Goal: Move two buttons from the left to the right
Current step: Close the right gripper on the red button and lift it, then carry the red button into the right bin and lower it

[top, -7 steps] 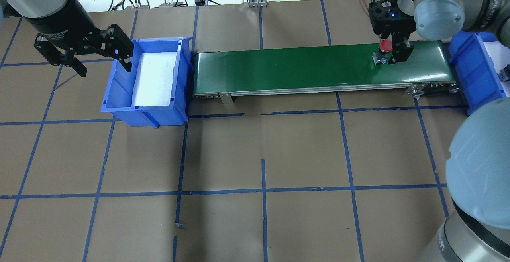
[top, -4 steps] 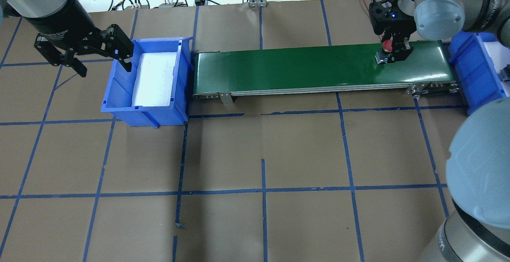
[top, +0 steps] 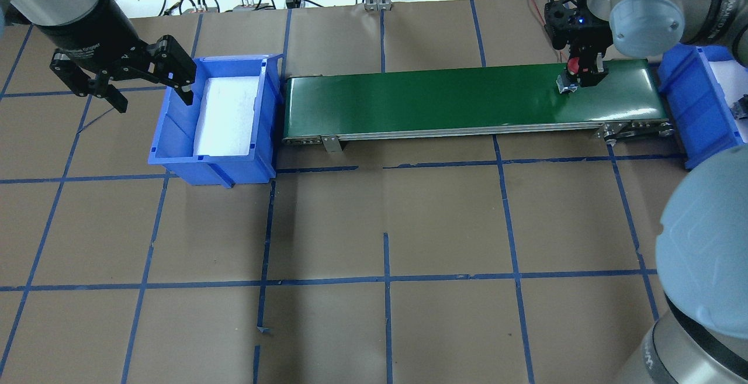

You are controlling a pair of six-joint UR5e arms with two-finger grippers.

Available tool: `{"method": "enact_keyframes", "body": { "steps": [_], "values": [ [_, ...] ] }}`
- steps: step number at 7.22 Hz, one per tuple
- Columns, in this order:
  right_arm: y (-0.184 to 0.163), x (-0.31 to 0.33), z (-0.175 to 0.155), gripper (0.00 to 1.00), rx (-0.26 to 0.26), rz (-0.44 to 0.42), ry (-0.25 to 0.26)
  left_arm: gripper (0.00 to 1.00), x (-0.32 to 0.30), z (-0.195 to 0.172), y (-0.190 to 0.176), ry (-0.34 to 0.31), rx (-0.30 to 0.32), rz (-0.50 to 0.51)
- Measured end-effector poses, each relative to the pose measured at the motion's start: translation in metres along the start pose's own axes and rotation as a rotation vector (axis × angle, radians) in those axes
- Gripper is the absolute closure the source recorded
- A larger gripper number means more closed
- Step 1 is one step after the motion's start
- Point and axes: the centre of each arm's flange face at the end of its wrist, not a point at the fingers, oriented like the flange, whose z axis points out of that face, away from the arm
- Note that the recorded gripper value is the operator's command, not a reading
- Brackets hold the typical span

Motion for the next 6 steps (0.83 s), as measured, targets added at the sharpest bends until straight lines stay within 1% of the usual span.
{"method": "enact_keyframes", "body": {
  "steps": [1,2,3,4,5,6],
  "values": [
    [0.005,0.003,-0.013,0.91,-0.013,0.004,0.021,0.00,0.000,0.000,0.000,0.000,0.000,0.000],
    [0.021,0.008,-0.033,0.91,-0.045,0.019,0.051,0.00,0.000,0.000,0.000,0.000,0.000,0.000],
    [0.055,0.010,-0.053,0.91,-0.090,0.044,0.075,0.00,0.000,0.000,0.000,0.000,0.000,0.000],
    [0.103,0.007,-0.066,0.91,-0.120,0.079,0.087,0.00,0.000,0.000,0.000,0.000,0.000,0.000],
    [0.157,-0.004,-0.072,0.91,-0.137,0.122,0.091,0.00,0.000,0.000,0.000,0.000,0.000,0.001],
    [0.203,-0.017,-0.072,0.91,-0.141,0.157,0.088,0.00,0.000,0.000,0.000,0.000,0.000,0.001]
  ]
}}
